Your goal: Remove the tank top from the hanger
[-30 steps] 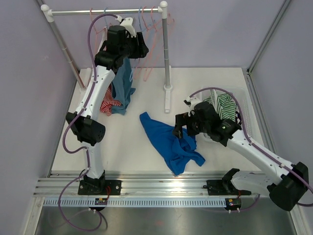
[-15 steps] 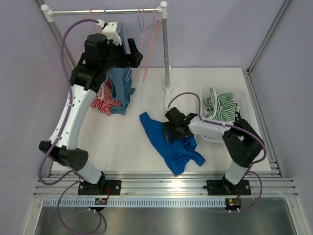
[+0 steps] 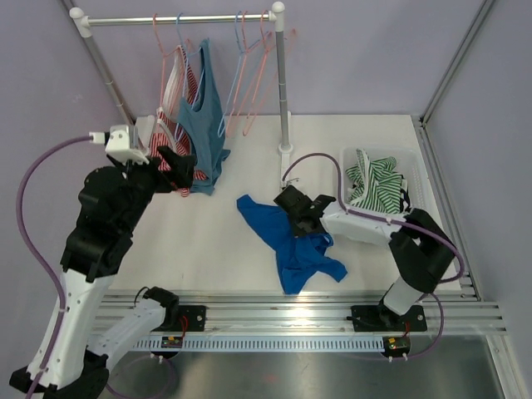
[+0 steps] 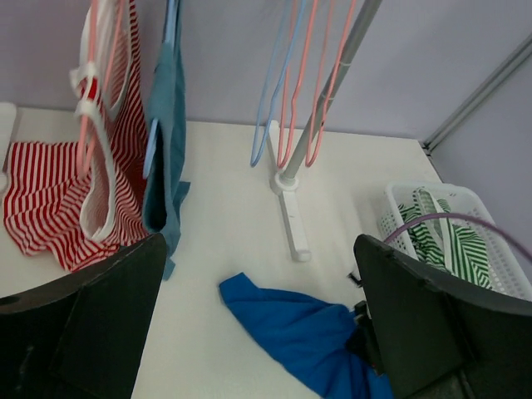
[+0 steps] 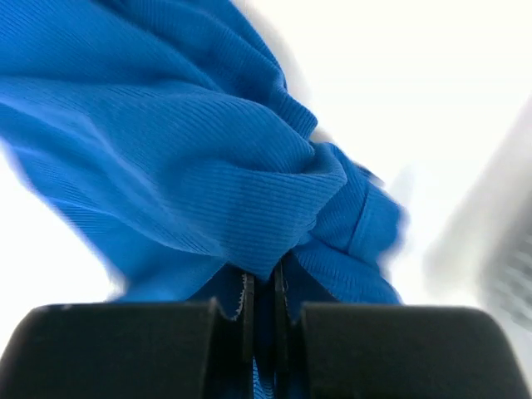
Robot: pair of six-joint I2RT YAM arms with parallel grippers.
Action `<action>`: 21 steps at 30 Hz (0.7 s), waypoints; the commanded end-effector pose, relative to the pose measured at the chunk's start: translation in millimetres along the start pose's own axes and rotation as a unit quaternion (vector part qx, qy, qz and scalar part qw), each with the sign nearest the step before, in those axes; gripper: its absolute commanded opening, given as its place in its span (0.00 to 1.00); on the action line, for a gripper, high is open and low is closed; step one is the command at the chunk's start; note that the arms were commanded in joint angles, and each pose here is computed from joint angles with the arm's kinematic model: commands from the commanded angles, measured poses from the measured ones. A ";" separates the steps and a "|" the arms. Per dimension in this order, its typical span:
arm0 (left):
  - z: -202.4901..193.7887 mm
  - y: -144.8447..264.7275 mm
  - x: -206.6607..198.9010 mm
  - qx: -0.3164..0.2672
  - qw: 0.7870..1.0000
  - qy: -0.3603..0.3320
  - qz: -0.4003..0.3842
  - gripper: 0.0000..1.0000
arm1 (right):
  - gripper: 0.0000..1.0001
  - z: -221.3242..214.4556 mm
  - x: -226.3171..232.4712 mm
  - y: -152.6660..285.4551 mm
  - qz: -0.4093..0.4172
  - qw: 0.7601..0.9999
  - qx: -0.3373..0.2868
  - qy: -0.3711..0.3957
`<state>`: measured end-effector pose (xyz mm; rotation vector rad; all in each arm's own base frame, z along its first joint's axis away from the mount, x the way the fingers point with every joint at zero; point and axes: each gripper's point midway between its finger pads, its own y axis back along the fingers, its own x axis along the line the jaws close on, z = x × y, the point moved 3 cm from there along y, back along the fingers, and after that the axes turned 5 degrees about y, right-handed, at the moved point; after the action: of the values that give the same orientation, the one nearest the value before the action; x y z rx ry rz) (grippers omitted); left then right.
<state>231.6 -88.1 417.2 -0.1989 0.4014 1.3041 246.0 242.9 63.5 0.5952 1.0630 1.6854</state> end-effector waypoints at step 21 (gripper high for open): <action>-82.7 40.5 60.1 0.038 0.996 -0.036 0.070 0.99 | 0.00 127.2 -287.1 249.1 -0.275 0.873 -0.312 -0.255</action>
<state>185.5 -57.4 315.2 -0.0340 0.4586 1.4076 322.7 17.8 322.8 0.3109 0.3972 1.1828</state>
